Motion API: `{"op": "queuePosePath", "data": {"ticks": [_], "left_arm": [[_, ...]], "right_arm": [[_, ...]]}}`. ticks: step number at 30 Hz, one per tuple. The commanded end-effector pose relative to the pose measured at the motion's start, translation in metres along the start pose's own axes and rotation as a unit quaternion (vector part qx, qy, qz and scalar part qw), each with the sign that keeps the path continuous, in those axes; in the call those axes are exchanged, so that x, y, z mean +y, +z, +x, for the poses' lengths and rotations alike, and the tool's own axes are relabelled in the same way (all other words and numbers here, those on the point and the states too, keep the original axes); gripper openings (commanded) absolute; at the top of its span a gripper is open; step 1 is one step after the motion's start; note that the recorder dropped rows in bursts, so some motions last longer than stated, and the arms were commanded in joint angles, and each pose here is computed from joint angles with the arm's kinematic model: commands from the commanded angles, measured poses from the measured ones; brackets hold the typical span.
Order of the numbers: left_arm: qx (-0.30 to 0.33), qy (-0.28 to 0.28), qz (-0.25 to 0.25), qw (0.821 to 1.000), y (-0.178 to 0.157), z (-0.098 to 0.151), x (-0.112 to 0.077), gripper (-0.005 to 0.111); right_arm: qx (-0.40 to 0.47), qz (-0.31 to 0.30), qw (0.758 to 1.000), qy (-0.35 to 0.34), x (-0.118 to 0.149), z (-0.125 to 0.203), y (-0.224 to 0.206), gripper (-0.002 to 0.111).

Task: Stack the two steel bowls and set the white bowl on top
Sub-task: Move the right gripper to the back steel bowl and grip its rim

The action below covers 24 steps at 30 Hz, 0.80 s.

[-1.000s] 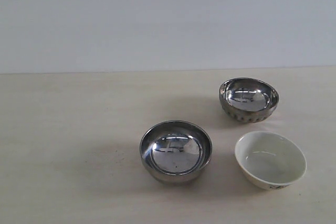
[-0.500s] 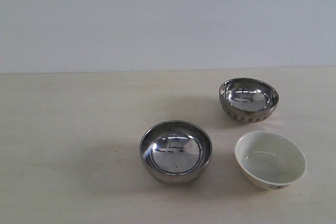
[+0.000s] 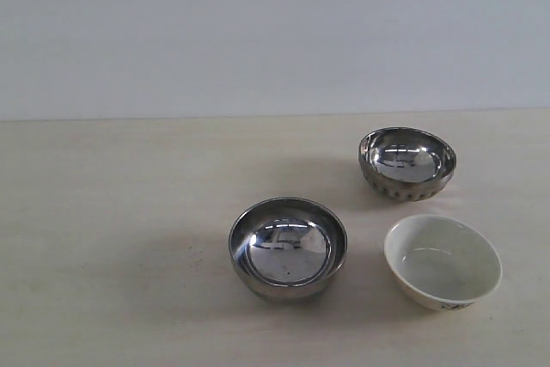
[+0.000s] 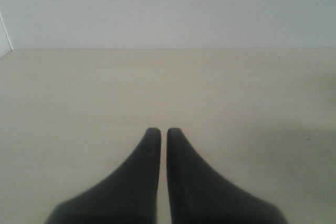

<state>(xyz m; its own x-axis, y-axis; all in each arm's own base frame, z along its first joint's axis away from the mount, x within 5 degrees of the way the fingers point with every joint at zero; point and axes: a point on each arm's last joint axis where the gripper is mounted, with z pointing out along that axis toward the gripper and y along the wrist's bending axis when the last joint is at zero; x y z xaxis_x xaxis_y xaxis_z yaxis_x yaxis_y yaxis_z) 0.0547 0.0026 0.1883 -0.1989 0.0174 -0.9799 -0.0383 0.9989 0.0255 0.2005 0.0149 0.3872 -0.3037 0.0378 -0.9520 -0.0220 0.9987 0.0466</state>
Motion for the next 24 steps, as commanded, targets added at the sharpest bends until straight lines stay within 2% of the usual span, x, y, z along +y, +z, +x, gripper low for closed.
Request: {"op": "queuePosePath", "data": {"ticks": [1, 6, 9, 24], "left_arm": [[-0.001, -0.008, 0.000, 1.000, 0.000, 0.001, 0.000, 0.004], [-0.001, -0.008, 0.000, 1.000, 0.000, 0.001, 0.000, 0.004], [-0.001, -0.008, 0.000, 1.000, 0.000, 0.001, 0.000, 0.004], [-0.001, -0.008, 0.000, 1.000, 0.000, 0.001, 0.000, 0.004]], "right_arm": [[0.063, 0.001, 0.998, 0.009, 0.003, 0.008, 0.041, 0.017], [0.130, 0.003, 0.991, 0.011, 0.005, 0.028, 0.088, 0.056], [0.149, 0.002, 0.989, 0.009, 0.006, 0.042, 0.114, 0.068], [0.242, 0.005, 0.970, 0.019, 0.010, 0.117, 0.240, 0.067]]}}
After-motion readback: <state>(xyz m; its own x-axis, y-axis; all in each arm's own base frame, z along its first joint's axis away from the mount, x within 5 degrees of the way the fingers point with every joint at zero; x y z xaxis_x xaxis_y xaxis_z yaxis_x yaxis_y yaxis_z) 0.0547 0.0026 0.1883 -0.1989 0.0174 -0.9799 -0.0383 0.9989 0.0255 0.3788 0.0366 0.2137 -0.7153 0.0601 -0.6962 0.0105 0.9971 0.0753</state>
